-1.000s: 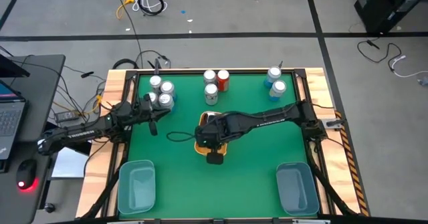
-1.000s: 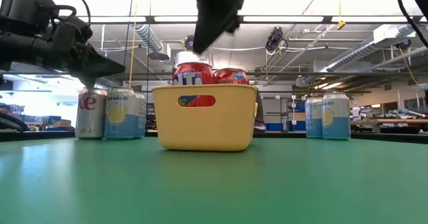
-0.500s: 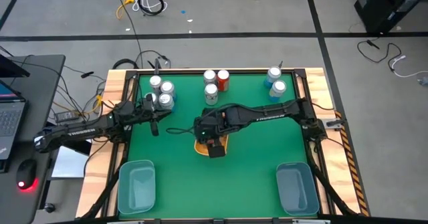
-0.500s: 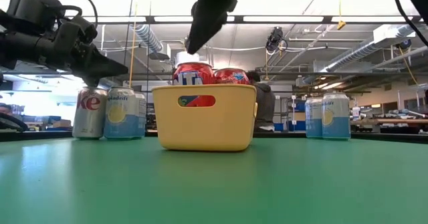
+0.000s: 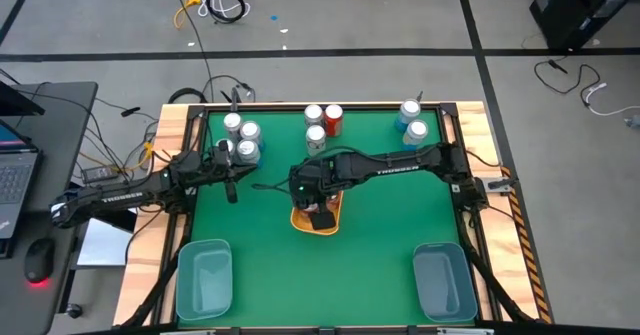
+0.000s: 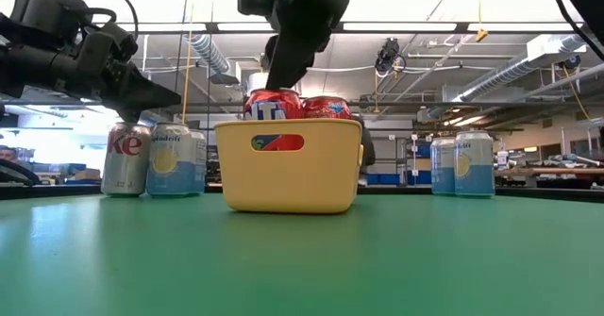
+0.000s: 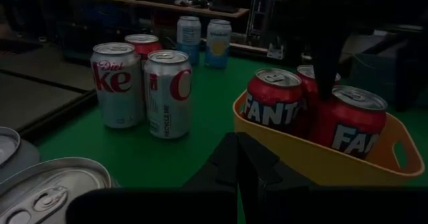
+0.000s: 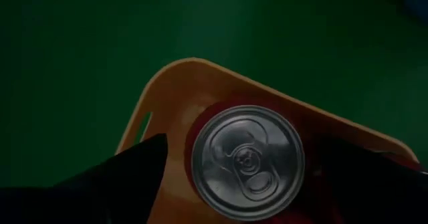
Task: Sort soda cans
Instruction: Adjust the bottom orange soda can in the yellow bin, then put the orange soda can into the yellow bin
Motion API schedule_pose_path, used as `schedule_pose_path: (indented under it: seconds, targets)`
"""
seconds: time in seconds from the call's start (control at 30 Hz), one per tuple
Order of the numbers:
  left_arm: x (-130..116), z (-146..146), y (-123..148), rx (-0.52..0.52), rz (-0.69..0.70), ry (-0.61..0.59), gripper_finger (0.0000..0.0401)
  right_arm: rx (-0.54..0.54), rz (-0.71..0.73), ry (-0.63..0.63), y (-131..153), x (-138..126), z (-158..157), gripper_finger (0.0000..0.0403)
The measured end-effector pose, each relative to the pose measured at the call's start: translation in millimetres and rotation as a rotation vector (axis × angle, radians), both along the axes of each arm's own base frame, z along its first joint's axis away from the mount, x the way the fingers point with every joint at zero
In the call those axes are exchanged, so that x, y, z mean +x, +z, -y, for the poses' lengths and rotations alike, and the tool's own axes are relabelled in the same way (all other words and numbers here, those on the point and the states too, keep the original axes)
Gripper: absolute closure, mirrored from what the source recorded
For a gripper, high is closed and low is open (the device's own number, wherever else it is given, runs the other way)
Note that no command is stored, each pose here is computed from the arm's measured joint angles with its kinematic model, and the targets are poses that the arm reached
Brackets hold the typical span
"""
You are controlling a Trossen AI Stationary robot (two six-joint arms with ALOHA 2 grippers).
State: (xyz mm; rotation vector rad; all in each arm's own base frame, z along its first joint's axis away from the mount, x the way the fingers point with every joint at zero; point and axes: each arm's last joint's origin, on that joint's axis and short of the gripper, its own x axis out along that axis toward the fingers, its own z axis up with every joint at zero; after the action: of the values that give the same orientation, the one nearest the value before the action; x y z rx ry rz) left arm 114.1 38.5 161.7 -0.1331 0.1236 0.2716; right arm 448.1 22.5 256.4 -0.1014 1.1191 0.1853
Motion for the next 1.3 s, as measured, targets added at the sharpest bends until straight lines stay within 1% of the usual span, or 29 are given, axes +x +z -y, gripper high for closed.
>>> schedule_pose_path:
  seconds: [0.33,0.6,0.77,0.87,1.1,1.3]
  targets:
    - [-0.1,-0.2,-0.5,0.016,-0.009,0.004,0.0400,-0.001,-0.007,-0.005,-16.8,-0.1,2.4,0.0076]
    - [-0.1,-0.2,-0.4,0.015,-0.009,0.005,0.0400,-0.078,0.042,-0.069,-10.7,4.3,15.1,0.0115]
    - [-0.1,-0.2,-0.4,0.014,-0.009,0.005,0.0400,-0.135,0.051,-0.106,-9.9,5.0,20.9,0.0106]
    - [-0.1,-0.2,-0.5,0.014,-0.009,0.005,0.0400,-0.138,0.051,-0.116,-9.8,5.1,23.8,0.0102]
    - [-0.2,-0.2,-0.8,0.013,-0.014,0.005,0.0400,-0.138,0.055,-0.151,-10.7,5.4,35.2,0.0109]
    - [-0.2,-0.1,-1.0,0.014,-0.015,0.004,0.0400,-0.127,0.079,-0.157,-10.6,7.3,39.8,0.0072]
